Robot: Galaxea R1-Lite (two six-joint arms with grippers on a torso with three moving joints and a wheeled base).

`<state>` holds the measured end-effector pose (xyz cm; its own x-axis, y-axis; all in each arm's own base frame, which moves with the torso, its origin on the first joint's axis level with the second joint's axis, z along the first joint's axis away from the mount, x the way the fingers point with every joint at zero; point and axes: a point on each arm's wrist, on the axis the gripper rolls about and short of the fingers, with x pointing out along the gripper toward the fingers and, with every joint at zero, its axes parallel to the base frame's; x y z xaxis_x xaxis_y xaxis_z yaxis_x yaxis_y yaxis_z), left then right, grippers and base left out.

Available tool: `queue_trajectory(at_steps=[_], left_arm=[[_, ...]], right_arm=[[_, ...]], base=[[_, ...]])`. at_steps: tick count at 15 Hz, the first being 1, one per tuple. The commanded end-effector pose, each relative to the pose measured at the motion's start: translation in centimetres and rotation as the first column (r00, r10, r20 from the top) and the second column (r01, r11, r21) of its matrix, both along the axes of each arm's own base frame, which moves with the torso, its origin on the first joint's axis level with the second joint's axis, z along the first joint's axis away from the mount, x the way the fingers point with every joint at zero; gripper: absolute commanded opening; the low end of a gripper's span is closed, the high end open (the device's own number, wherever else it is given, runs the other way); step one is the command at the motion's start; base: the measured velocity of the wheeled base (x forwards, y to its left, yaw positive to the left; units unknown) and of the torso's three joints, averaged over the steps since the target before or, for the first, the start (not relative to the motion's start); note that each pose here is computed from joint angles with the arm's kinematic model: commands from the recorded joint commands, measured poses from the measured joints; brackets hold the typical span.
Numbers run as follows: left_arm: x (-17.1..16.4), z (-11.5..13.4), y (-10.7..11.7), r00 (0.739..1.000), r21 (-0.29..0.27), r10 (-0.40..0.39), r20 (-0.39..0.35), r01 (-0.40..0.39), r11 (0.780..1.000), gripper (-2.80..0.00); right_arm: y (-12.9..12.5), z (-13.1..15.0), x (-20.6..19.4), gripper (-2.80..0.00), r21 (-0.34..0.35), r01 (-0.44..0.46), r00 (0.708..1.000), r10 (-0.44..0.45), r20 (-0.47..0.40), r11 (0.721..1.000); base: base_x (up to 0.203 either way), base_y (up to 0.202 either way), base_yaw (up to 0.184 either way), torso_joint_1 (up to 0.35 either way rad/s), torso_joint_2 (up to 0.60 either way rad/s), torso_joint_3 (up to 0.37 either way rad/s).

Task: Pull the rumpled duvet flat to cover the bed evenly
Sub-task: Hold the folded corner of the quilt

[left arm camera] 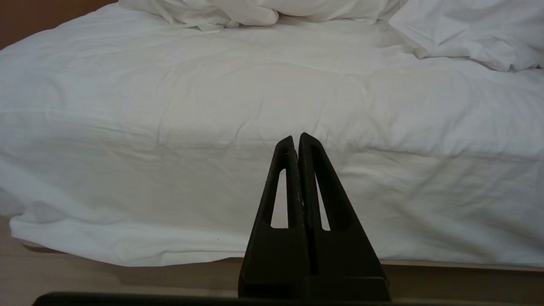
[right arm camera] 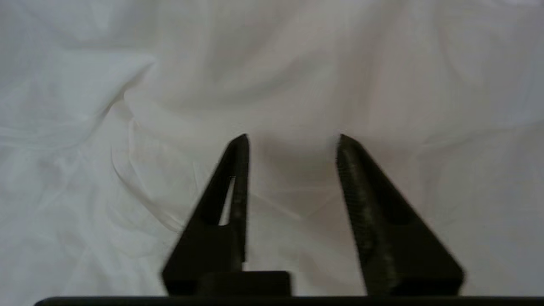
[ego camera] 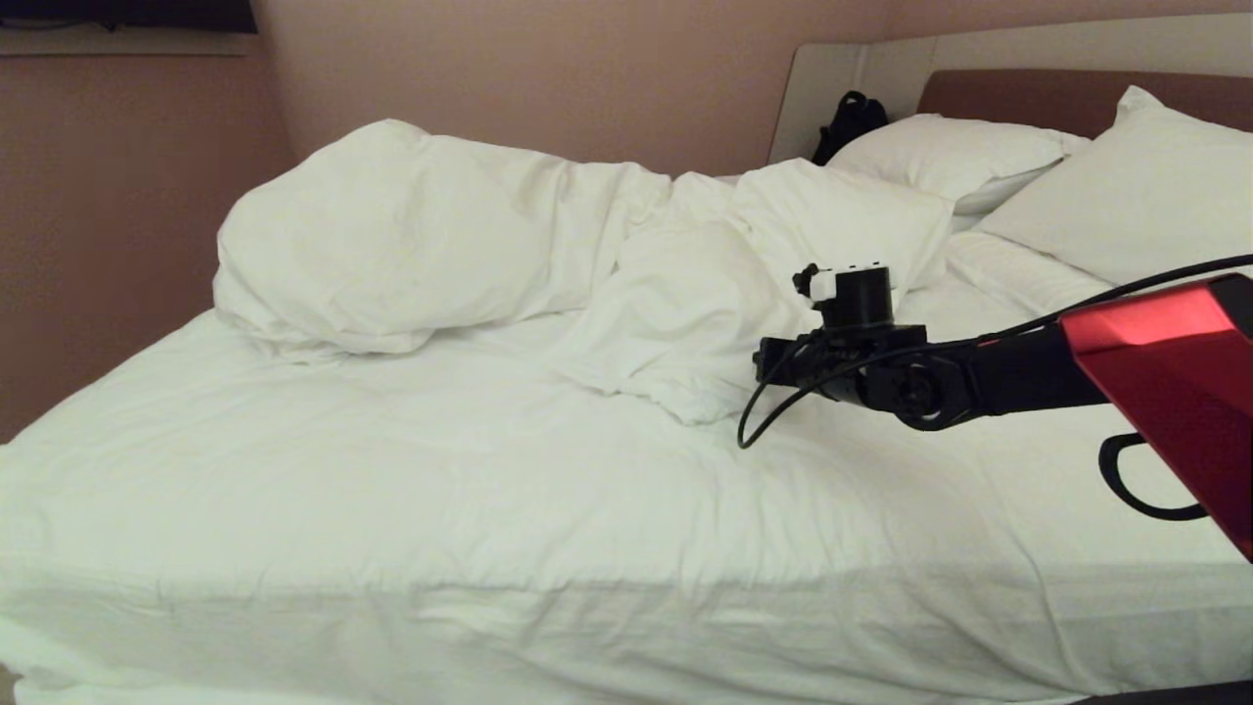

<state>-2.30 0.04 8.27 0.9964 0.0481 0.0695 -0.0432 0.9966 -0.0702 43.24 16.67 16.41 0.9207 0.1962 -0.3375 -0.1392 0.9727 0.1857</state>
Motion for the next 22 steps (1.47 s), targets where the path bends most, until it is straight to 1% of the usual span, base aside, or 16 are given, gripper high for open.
queue_trajectory(at_steps=[1,6,10,14,15,18,20,22], left_arm=[[0.0,0.0,0.0,1.000,-0.001,0.001,0.000,-0.001,1.000,-2.80],[0.0,0.0,0.0,1.000,-0.001,0.001,0.000,-0.001,1.000,-2.80],[0.0,0.0,0.0,1.000,-0.001,0.001,0.000,-0.001,1.000,-2.80],[0.0,0.0,0.0,1.000,-0.001,0.001,0.001,-0.001,1.000,-2.80],[0.0,0.0,0.0,1.000,-0.001,0.001,0.000,-0.001,1.000,-2.80],[0.0,0.0,0.0,1.000,-0.001,0.001,0.001,-0.001,1.000,-2.80],[0.0,0.0,0.0,1.000,-0.001,0.001,-0.001,-0.001,1.000,-2.80],[0.0,0.0,0.0,1.000,-0.001,0.001,0.001,-0.001,1.000,-2.80]], right_arm=[[0.0,-0.3,0.1,0.00,-0.002,0.002,1.000,-0.002,-0.005,1.000],[0.3,-1.2,0.7,0.00,-0.007,0.005,1.000,-0.005,-0.012,1.000],[0.4,-2.1,2.5,0.00,0.003,0.016,1.000,-0.016,0.004,1.000],[0.8,-4.2,4.2,0.00,-0.004,0.021,1.000,-0.021,-0.004,1.000],[0.7,-5.1,4.7,0.00,-0.007,0.026,1.000,-0.026,-0.012,1.000],[0.9,-7.3,6.0,0.00,-0.040,0.063,0.998,-0.064,-0.019,0.997],[1.0,-8.1,6.3,0.00,-0.065,0.063,0.998,-0.065,-0.023,0.996],[1.0,-8.4,6.4,0.00,-0.068,0.064,0.998,-0.066,-0.025,0.996]], base=[[0.000,0.000,0.000,0.000,0.00,0.000],[0.000,0.000,0.000,0.000,0.00,0.000],[0.000,0.000,0.000,0.000,0.00,0.000],[0.000,0.000,0.000,0.000,0.00,0.000],[0.000,0.000,0.000,0.000,0.00,0.000],[0.000,0.000,0.000,0.000,0.00,0.000],[0.000,0.000,0.000,0.000,0.00,0.000],[0.000,0.000,0.000,0.000,0.00,0.000]])
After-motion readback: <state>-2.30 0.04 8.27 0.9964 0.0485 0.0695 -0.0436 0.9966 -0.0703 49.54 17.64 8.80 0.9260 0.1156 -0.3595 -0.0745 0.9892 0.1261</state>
